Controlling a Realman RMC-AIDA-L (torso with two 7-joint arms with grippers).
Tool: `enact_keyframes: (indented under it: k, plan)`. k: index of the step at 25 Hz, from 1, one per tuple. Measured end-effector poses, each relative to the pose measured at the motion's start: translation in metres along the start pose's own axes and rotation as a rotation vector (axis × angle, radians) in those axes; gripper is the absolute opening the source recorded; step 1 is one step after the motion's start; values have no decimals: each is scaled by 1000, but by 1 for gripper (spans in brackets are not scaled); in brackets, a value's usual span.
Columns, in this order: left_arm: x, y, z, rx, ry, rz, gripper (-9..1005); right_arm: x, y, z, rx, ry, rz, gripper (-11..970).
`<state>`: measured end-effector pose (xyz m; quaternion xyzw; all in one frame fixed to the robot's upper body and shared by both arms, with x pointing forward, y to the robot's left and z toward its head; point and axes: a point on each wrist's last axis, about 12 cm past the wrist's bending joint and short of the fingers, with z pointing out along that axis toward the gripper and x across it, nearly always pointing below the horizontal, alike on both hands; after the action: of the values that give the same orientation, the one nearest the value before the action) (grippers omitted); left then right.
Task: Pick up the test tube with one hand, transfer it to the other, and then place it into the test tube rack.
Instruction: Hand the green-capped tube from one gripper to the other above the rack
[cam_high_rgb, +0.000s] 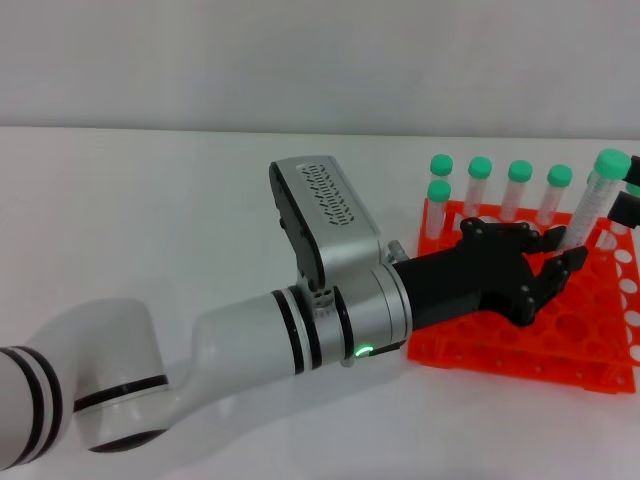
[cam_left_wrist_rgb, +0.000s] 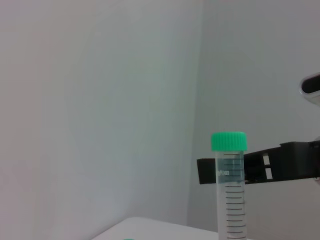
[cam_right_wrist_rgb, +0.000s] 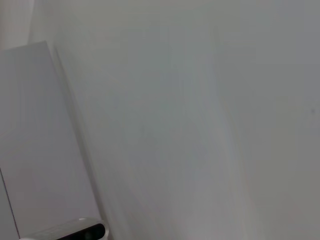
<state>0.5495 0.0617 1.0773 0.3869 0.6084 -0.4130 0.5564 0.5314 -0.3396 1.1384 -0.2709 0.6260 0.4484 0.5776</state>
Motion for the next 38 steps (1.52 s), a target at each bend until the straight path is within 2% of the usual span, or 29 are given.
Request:
enact_keyframes:
  k: [7, 13, 18, 29, 32, 38]
  plan:
    - [-1, -2, 2, 7, -4, 0, 315, 4, 0, 8, -6, 14, 0, 810]
    - [-1, -4, 4, 15, -1, -2, 322, 6, 1, 12, -9, 16, -5, 676]
    - [-1, -5, 5, 19, 0, 0, 328, 7, 2, 15, -10, 10, -21, 628]
    - [0, -5, 3, 20, 4, 3, 340, 5, 1, 13, -1, -6, -50, 422]
    - [1, -6, 3, 22, 6, 4, 344, 5, 1, 14, -4, -6, -55, 202]
    - [3, -6, 1, 16, 4, 17, 351, 6, 1, 14, -7, -3, -53, 199]
